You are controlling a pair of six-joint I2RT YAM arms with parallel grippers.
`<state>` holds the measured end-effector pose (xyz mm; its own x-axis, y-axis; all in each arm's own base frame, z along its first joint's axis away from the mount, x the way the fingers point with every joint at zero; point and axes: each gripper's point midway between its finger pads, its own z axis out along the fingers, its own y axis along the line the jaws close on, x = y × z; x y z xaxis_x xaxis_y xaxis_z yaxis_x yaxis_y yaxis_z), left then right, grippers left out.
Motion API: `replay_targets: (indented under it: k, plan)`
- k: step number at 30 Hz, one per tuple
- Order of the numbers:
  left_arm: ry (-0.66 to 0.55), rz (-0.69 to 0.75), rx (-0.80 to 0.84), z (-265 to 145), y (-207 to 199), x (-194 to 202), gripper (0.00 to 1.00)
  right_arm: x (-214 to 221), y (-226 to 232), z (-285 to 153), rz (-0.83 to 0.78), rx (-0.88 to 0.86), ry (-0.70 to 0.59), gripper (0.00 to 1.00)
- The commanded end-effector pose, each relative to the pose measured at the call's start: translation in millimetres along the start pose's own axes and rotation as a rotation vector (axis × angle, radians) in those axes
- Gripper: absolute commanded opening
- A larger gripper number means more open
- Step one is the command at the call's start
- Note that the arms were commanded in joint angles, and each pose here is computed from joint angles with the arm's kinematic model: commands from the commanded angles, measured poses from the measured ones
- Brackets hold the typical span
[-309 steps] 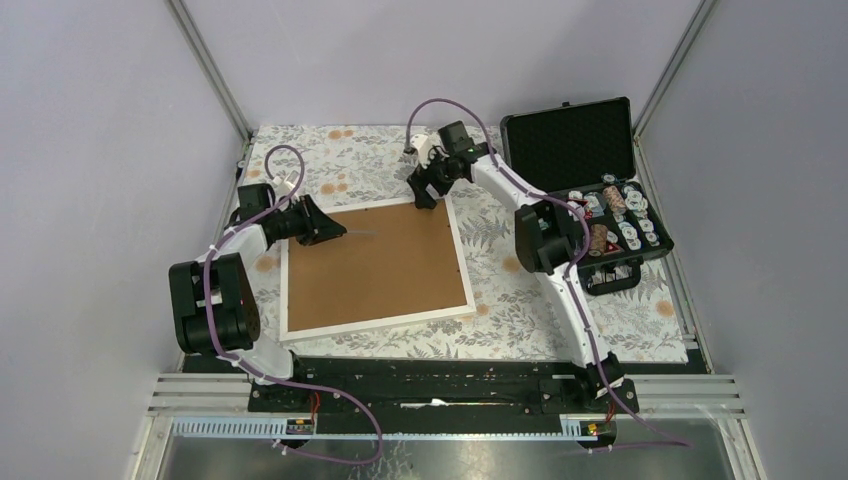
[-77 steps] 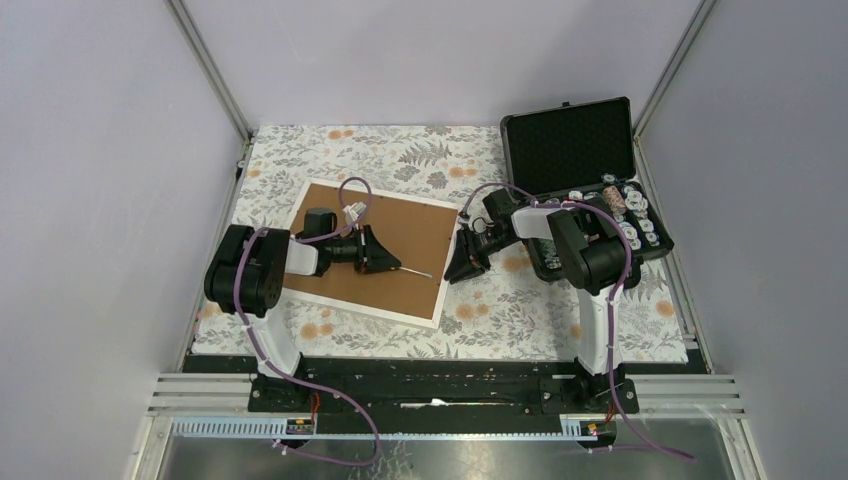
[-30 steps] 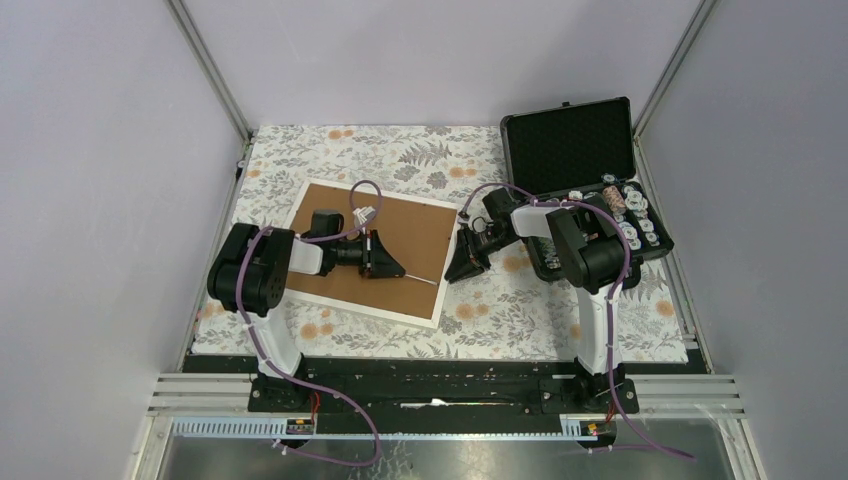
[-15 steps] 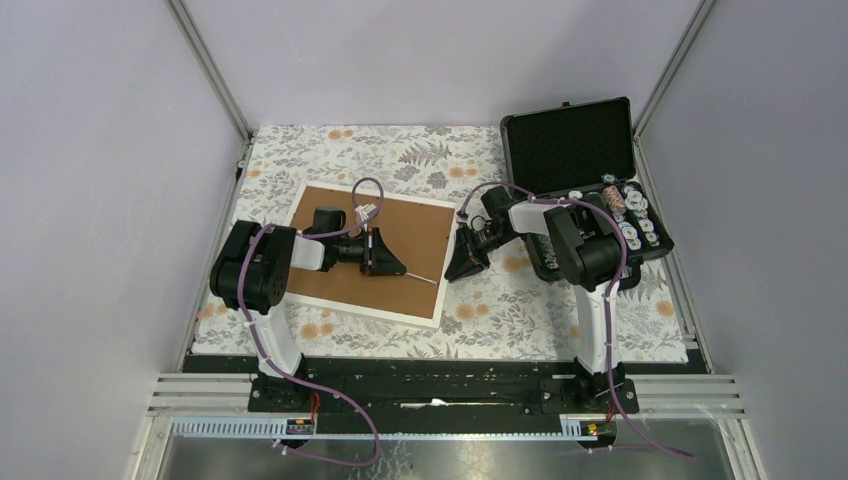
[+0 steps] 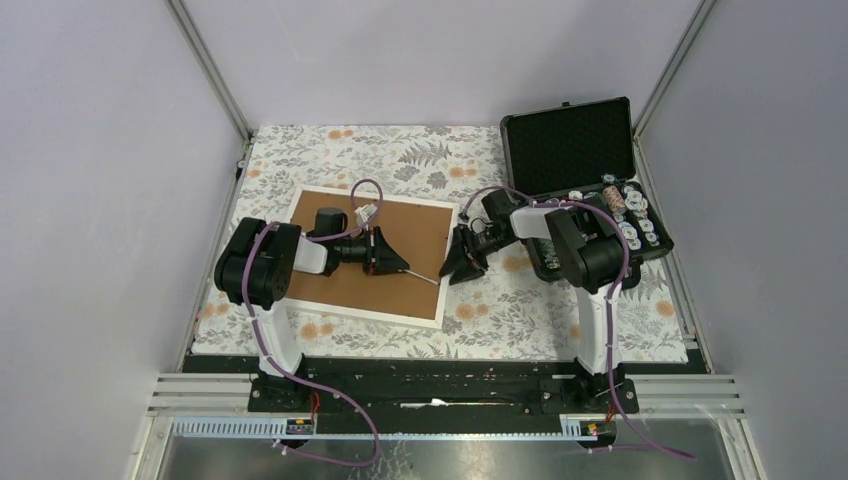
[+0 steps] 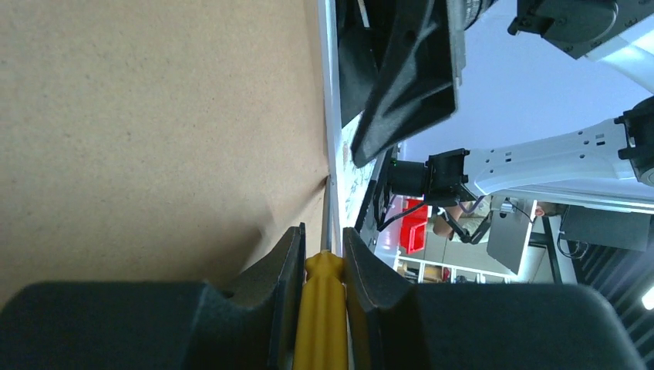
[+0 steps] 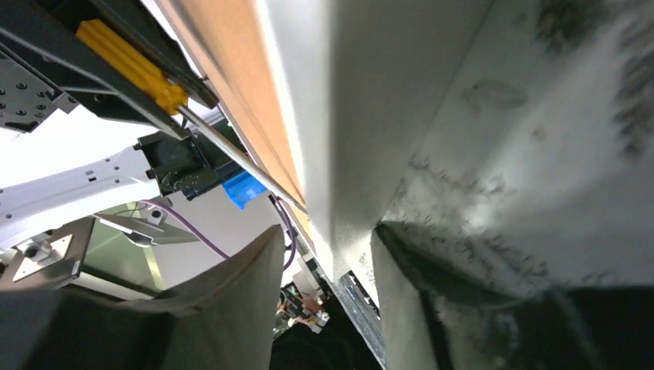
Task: Take the photo out of the frame
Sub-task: Release the photo frame item from the photo frame.
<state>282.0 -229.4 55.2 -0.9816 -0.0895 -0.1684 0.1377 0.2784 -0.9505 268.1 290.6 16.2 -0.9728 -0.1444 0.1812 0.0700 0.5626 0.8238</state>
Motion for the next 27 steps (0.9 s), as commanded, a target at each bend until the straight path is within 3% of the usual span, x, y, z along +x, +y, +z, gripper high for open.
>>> replay_targets:
  k: [1, 6, 15, 19, 27]
  plan:
    - [0.025, -0.020, -0.089, 10, 18, 25, 0.00, 2, -26, 13, 0.009, 0.099, -0.108, 0.59]
    - [0.007, -0.033, -0.129, 4, 22, 24, 0.00, 21, -11, 2, 0.009, 0.018, -0.140, 0.58]
    - [-0.048, -0.097, -0.176, 2, 22, 21, 0.00, 38, -13, 23, 0.091, -0.048, -0.043, 0.53]
    - [-0.048, -0.142, -0.192, 1, 30, 28, 0.00, 38, -13, 31, 0.141, -0.077, -0.055, 0.44]
    - [-0.020, -0.151, -0.181, 3, 18, 33, 0.00, 21, -7, 49, 0.175, -0.091, -0.082, 0.34]
